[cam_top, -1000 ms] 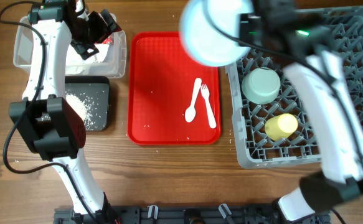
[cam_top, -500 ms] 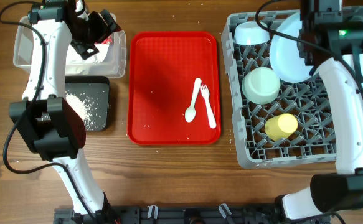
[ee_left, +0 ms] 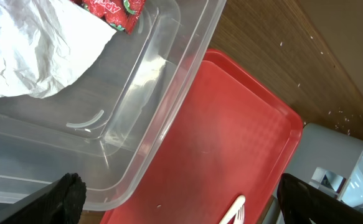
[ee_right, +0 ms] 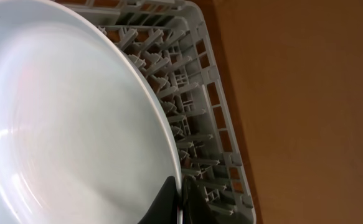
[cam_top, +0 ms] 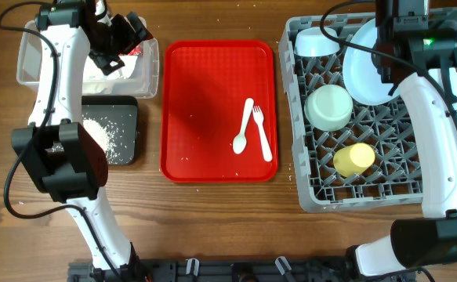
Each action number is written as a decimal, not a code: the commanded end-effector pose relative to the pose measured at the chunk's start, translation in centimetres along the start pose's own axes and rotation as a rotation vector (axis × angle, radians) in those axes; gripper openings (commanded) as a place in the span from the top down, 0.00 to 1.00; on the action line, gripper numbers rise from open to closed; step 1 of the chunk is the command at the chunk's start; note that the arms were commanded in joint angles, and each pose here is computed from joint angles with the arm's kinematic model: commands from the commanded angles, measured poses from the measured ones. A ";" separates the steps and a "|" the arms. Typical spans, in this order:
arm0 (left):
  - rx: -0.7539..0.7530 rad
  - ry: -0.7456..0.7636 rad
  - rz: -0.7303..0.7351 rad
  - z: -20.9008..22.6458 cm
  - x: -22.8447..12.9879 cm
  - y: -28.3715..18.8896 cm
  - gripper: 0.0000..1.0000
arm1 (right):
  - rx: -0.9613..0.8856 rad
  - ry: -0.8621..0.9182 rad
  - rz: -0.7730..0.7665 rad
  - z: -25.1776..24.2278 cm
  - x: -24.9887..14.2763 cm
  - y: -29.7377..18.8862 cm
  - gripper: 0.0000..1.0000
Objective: Sort waste into correct bins and load items into the dishwasher rack
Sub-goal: 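Lift the blue plate and stand it upright in the rack's back, then reach the right gripper to the white fork on the red tray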
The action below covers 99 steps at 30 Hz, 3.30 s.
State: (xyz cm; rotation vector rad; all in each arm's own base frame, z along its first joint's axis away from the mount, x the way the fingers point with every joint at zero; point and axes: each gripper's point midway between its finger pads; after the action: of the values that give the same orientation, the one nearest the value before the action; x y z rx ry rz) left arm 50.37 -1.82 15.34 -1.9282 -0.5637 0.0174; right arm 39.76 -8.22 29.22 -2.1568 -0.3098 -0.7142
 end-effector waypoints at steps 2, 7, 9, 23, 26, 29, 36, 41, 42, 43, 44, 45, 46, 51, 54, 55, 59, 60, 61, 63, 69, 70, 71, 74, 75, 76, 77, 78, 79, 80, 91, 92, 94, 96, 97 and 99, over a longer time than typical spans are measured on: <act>-0.002 0.001 -0.022 -0.3 0.4 -0.8 0.00 | -0.032 -0.036 -0.034 -0.6 1.0 0.4 0.96; -0.002 0.001 -0.022 -0.3 0.4 -0.8 0.00 | -0.130 -0.214 -0.163 -2.7 5.2 0.6 0.96; -0.002 0.001 -0.022 -0.3 0.4 -0.8 0.00 | -0.158 -0.200 -0.170 -3.5 5.8 1.4 0.96; -0.002 0.001 -0.022 -0.3 0.4 -0.8 0.00 | 0.051 -0.367 0.016 4.6 1.8 9.3 0.95; -0.002 0.001 -0.022 -0.3 0.4 -0.8 0.00 | 0.159 -0.332 0.023 6.5 1.2 9.1 0.36; -0.002 0.001 -0.022 -0.3 0.4 -0.8 0.00 | 0.241 -0.168 -0.010 7.3 2.2 8.0 0.00; -0.002 0.001 -0.022 -0.3 0.4 -0.8 0.00 | 0.296 0.115 -0.305 -2.4 6.4 -4.8 0.00; -0.002 0.001 -0.022 -0.3 0.4 -0.8 0.00 | 1.025 0.175 -0.474 1.1 5.0 -19.8 0.00; -0.002 0.001 -0.022 -0.3 0.4 -0.8 0.00 | 1.117 0.170 -0.465 1.8 4.7 -21.1 0.00; -0.002 0.001 -0.022 -0.3 0.4 -0.8 0.00 | 1.206 0.159 -0.451 2.6 4.4 -22.2 0.00; -0.002 0.001 -0.022 -0.3 0.4 -0.8 0.00 | 1.275 0.137 -0.438 3.4 4.2 -22.9 0.00; -0.002 0.001 -0.022 -0.3 0.4 -0.8 0.00 | 1.318 0.124 -0.412 4.3 4.0 -22.8 0.00; -0.002 0.001 -0.022 -0.3 0.4 -0.8 0.00 | 1.339 0.144 -0.351 5.2 3.9 -22.0 0.00; -0.002 0.001 -0.022 -0.3 0.4 -0.8 0.00 | 1.396 0.088 -0.081 14.3 2.0 -20.6 0.08; -0.002 0.001 -0.022 -0.3 0.4 -0.8 0.00 | 1.261 0.055 -0.012 18.2 0.4 -19.7 0.08; -0.002 0.001 -0.022 -0.3 0.4 -0.8 0.00 | 1.238 0.033 -0.006 19.0 -0.1 -19.8 0.09; -0.002 0.001 -0.022 -0.3 0.4 -0.8 0.00 | 1.141 -0.020 0.062 20.6 -2.5 -19.1 0.11; -0.002 0.001 -0.022 -0.3 0.4 -0.8 0.00 | 1.098 -0.056 0.102 21.6 -3.9 -18.3 0.13; -0.002 0.001 -0.022 -0.3 0.4 -0.8 0.00 | 1.056 -0.079 0.141 22.5 -5.3 -17.3 0.13; -0.002 0.001 -0.022 -0.3 0.4 -0.8 0.00 | 0.969 -0.130 0.227 24.3 -7.9 -15.0 0.15; -0.002 0.001 -0.022 -0.3 0.4 -0.8 0.00 | 0.855 -0.232 0.441 29.0 -13.7 -8.9 0.34; -0.002 0.001 -0.022 -0.3 0.4 -0.8 0.00 | 0.839 -0.249 0.471 29.8 -14.6 -8.1 0.40; -0.002 0.001 -0.022 -0.3 0.4 -0.8 0.00 | 0.827 -0.262 0.494 30.5 -15.3 -7.4 0.42; -0.002 0.001 -0.022 -0.3 0.4 -0.8 0.00 | 0.736 -0.307 0.532 32.2 -17.4 -3.9 0.47; -0.002 0.001 -0.022 -0.3 0.4 -0.8 0.00 | 0.713 -0.319 0.543 32.7 -18.0 -2.9 0.48; -0.002 0.001 -0.022 -0.3 0.4 -0.8 0.00 | 0.713 -0.319 0.543 33.1 -18.2 -2.5 0.49; -0.002 0.001 -0.022 -0.3 0.4 -0.8 0.00 | 0.719 -0.315 0.531 33.8 -18.1 -2.1 0.50; -0.002 0.001 -0.022 -0.3 0.4 -0.8 0.00 | 0.709 -0.311 0.514 34.0 -17.9 -1.6 0.52; -0.002 0.001 -0.022 -0.3 0.4 -0.8 0.00 | 0.703 -0.311 0.508 34.2 -17.9 -1.4 0.53; -0.002 0.001 -0.022 -0.3 0.4 -0.8 0.00 | 0.703 -0.309 0.502 34.4 -17.8 -1.2 0.53; -0.002 0.001 -0.022 -0.3 0.4 -0.8 0.00 | 0.707 -0.320 0.467 35.5 -19.3 0.7 0.54; -0.002 0.001 -0.022 -0.3 0.4 -0.8 0.00 | 0.709 -0.319 0.465 35.7 -19.7 1.0 0.55; -0.002 0.001 -0.022 -0.3 0.4 -0.8 0.00 | 0.716 -0.312 0.452 36.0 -19.9 1.3 0.55; -0.002 0.001 -0.022 -0.3 0.4 -0.8 0.00 | 0.725 -0.304 0.436 36.3 -19.6 1.4 0.59; -0.002 0.001 -0.022 -0.3 0.4 -0.8 0.00 | 0.730 -0.299 0.428 36.5 -19.4 1.4 0.62; -0.002 0.001 -0.022 -0.3 0.4 -0.8 0.00 | 0.723 -0.308 0.445 36.6 -20.0 1.7 0.69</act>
State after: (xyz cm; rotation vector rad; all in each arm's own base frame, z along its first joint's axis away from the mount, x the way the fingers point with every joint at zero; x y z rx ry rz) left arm 50.33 -1.81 15.32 -1.9278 -0.5625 0.0193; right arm 39.59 19.93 0.20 -1.5151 -0.2281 -0.0399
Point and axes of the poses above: each gripper's point midway between its finger pads, its own y axis out along the fingers, its own z axis along the line the jaws close on, x = y × z, and after that the axes turned 11 degrees about y, right-handed
